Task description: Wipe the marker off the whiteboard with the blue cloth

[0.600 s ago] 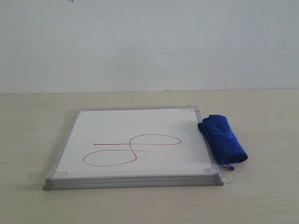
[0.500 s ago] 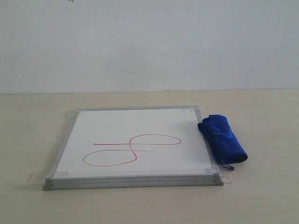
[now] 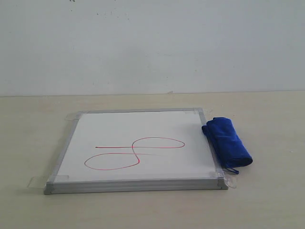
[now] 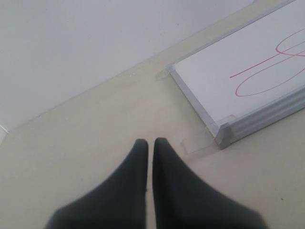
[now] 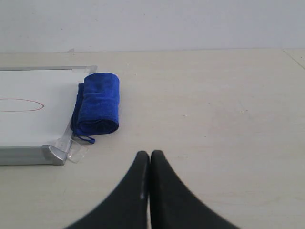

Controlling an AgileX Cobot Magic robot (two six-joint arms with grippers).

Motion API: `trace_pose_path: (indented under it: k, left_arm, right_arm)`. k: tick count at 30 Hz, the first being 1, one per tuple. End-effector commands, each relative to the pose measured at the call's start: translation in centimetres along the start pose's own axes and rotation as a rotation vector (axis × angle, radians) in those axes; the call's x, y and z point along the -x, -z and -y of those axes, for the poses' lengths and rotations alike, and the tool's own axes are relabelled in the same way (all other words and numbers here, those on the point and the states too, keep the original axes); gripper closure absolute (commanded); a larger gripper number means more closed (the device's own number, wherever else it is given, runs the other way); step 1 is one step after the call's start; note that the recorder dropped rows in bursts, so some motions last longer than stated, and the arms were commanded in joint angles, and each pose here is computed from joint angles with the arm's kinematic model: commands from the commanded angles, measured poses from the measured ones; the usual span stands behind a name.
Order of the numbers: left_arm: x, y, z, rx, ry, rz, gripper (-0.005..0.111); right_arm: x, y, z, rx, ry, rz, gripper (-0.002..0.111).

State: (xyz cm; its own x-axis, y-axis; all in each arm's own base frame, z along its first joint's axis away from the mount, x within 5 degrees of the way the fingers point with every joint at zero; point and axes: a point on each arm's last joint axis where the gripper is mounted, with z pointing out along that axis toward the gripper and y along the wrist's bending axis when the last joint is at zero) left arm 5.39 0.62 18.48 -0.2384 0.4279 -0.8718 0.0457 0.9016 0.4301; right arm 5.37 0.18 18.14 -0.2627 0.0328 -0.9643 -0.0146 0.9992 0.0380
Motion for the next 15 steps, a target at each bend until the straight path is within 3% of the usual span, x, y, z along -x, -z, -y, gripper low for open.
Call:
trace_pose_path:
  k: [1, 10, 15]
  left_arm:
    - [-0.1, 0.0, 0.0, 0.002, -0.003, 0.002, 0.103]
    - [-0.1, 0.0, 0.0, 0.002, -0.003, 0.002, 0.103]
    - [-0.1, 0.0, 0.0, 0.002, -0.003, 0.002, 0.103]
  right_arm:
    - [0.1, 0.0, 0.0, -0.002, 0.000, 0.008, 0.108]
    - [0.1, 0.0, 0.0, -0.002, 0.000, 0.012, 0.108]
    - [1.4, 0.2, 0.0, -0.004, 0.015, 0.159, 0.108]
